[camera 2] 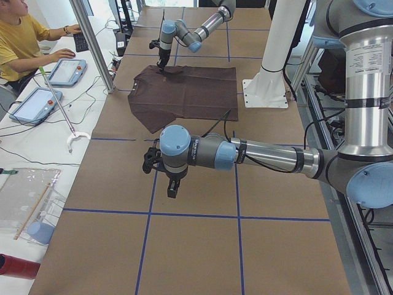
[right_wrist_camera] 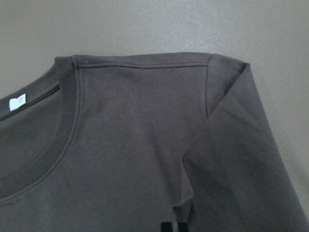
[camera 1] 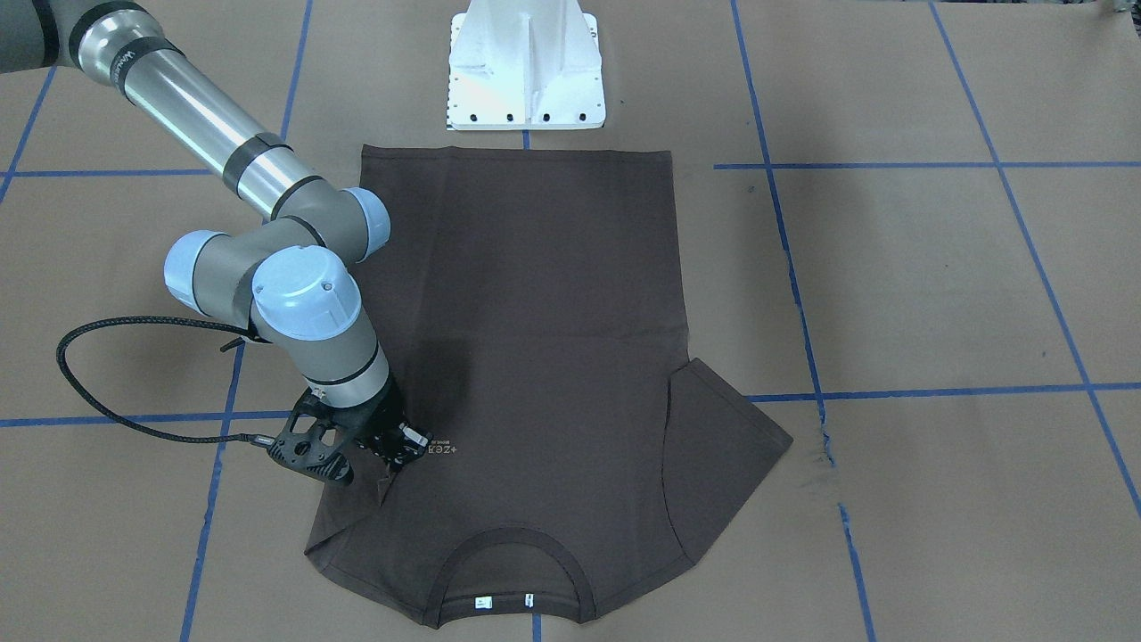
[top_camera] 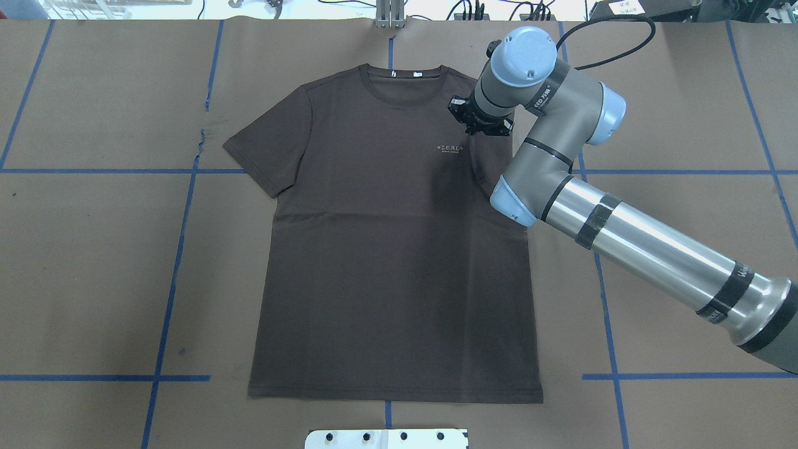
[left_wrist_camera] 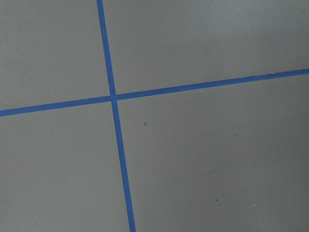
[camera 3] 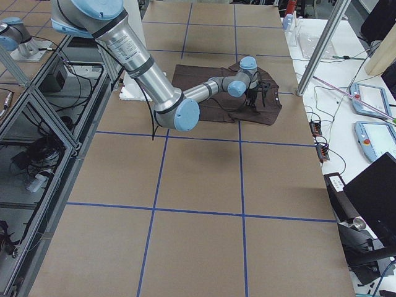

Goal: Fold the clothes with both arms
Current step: 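Grasp the sleeve nearest the right gripper and fold it inward onto the shirt, then grasp the sleeve nearest the left gripper and fold it inward while right gripper holds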

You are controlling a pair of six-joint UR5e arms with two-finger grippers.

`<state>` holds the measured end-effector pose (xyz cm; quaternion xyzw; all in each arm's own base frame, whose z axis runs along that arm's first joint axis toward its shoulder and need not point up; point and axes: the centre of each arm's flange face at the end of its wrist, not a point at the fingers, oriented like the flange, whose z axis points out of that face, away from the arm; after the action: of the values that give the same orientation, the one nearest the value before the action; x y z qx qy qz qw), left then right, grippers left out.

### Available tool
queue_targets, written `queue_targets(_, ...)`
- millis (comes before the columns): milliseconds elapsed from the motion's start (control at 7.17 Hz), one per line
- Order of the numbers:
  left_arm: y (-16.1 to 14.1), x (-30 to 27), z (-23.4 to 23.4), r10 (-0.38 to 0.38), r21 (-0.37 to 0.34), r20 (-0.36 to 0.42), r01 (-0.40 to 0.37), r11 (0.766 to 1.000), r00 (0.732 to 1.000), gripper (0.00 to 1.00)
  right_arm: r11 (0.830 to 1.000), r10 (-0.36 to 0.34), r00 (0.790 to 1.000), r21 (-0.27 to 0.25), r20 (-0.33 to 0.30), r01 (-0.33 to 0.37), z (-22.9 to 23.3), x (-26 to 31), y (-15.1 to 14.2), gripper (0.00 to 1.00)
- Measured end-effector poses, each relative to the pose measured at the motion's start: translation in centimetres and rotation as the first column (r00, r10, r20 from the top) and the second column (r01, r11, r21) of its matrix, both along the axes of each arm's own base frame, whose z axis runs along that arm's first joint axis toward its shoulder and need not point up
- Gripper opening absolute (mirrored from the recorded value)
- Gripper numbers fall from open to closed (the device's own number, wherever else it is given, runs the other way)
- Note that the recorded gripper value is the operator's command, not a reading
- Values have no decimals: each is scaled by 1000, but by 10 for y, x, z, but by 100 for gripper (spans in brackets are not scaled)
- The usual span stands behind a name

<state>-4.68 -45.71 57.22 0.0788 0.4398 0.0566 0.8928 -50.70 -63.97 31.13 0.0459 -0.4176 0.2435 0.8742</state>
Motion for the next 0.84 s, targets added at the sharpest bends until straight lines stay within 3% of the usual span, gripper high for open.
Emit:
queue_targets(418, -21, 37, -29, 25, 57, -120, -19, 998, 992, 100, 999, -1, 999, 50, 47, -1, -29, 17, 4, 100)
queue_targets(697, -63, 105, -66, -23, -15, -165, 21, 1000, 986, 99, 998, -29, 994, 53, 102, 24, -18, 56, 35, 100)
queue_targets(837, -95, 153, -98, -80, -71, -146, 70, 995, 986, 98, 998, -41, 992, 51, 123, 35, -2, 84, 58, 100)
